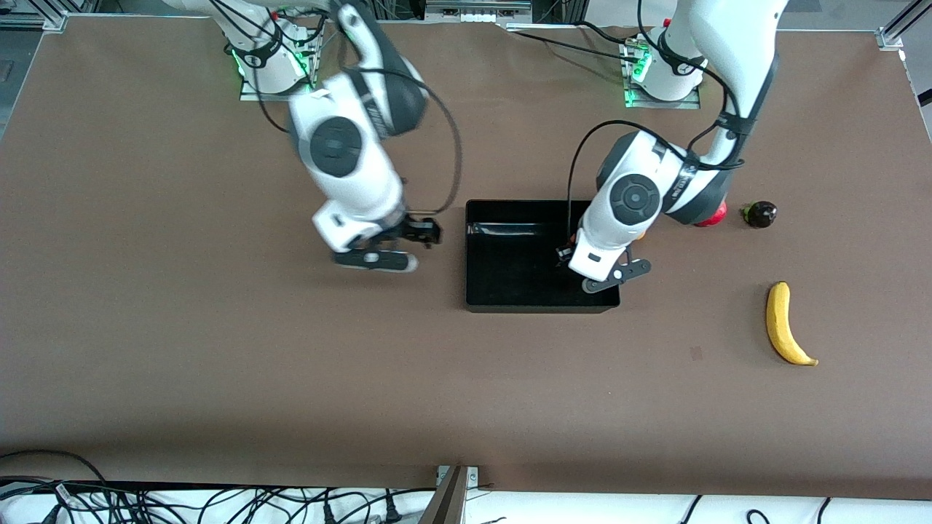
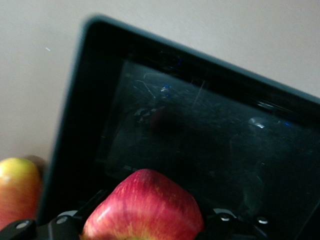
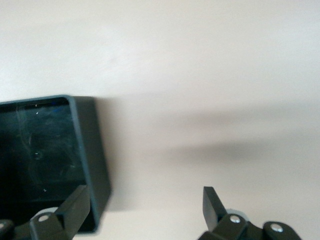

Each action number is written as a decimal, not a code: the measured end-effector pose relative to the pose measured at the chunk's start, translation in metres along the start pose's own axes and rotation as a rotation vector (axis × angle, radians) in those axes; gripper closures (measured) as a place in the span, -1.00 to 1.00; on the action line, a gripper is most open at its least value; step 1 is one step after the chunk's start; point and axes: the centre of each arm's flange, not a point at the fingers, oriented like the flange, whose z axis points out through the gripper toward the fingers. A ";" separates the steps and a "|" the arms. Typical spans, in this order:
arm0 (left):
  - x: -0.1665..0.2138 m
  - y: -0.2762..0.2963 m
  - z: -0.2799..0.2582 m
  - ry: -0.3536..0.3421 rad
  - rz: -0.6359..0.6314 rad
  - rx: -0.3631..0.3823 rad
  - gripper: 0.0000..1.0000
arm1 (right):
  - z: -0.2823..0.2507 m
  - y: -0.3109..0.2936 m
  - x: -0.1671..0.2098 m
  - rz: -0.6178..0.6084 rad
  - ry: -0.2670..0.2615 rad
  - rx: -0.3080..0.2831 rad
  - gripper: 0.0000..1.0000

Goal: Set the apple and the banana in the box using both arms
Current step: 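Open the left gripper over the box while the right gripper releases the rim, then retract the right arm to rest while the left gripper moves toward the banana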

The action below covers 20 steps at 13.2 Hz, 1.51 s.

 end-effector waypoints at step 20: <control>-0.098 0.081 0.098 0.075 -0.042 -0.012 -0.40 | -0.144 0.278 -0.002 -0.084 -0.071 0.003 -1.00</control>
